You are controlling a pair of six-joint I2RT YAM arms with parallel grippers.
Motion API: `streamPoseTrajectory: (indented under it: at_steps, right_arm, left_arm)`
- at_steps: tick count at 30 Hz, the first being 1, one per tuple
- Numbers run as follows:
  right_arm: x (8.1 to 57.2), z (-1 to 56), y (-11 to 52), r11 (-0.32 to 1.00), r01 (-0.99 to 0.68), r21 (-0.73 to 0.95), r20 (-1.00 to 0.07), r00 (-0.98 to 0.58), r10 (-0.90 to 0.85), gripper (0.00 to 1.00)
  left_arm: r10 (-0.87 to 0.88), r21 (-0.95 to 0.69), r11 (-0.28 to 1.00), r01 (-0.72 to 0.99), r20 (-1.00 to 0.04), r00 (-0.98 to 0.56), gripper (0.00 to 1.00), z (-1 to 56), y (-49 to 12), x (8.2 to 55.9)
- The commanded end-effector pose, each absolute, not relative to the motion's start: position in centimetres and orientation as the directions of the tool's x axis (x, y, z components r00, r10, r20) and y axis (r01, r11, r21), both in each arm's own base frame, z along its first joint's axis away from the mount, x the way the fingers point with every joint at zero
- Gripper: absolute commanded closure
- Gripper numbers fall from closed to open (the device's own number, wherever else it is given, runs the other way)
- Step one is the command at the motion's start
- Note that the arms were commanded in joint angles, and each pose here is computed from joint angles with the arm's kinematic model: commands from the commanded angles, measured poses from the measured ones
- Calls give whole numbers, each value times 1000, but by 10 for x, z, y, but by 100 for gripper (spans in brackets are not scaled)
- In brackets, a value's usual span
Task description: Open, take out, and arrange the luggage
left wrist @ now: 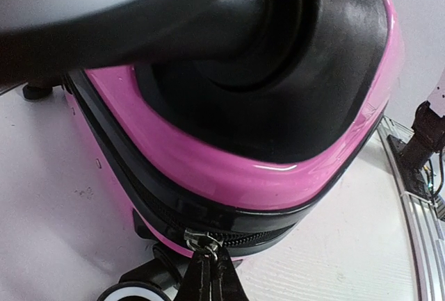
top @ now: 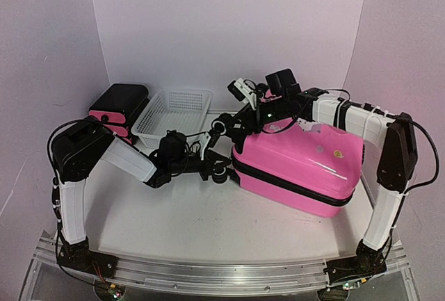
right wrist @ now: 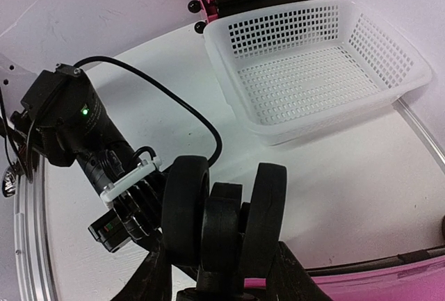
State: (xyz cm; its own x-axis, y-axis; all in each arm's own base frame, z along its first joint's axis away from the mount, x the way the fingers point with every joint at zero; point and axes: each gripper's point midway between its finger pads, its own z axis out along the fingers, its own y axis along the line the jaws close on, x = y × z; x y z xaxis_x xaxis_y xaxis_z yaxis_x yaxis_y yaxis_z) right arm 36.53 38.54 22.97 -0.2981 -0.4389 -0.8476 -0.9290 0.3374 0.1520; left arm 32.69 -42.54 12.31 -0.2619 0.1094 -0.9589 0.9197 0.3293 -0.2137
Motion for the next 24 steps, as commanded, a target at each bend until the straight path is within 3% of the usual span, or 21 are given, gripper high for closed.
streamPoseTrajectory:
  at_steps: [1,6,11,14,18,24]
  right_arm:
    - [252,249,385,57,-880,472,-759,-439,-480,100]
    - [242,244,370,97,-883,459,-746,-442,-497,100]
    - [232,246,361,114,-876,469,-733,-459,-502,100]
    - [251,233,348,269,-884,384,-717,-468,-516,100]
    - [265,226,343,369,-856,362,-693,-512,-508,100]
    - [256,224,345,330,-855,401,-688,-519,-508,100]
  left_arm:
    - [20,-415,397,818,-888,-460,100,129,-419,349]
    - [28,-427,369,825,-883,-469,100,137,-440,309]
    - [27,-449,386,806,-868,-496,100,130,-435,304]
    - [25,-395,428,813,-894,-448,100,131,-419,303]
    - [42,-364,379,851,-912,-409,100,140,-416,287]
    - [4,-373,318,871,-919,-395,100,147,-408,286]
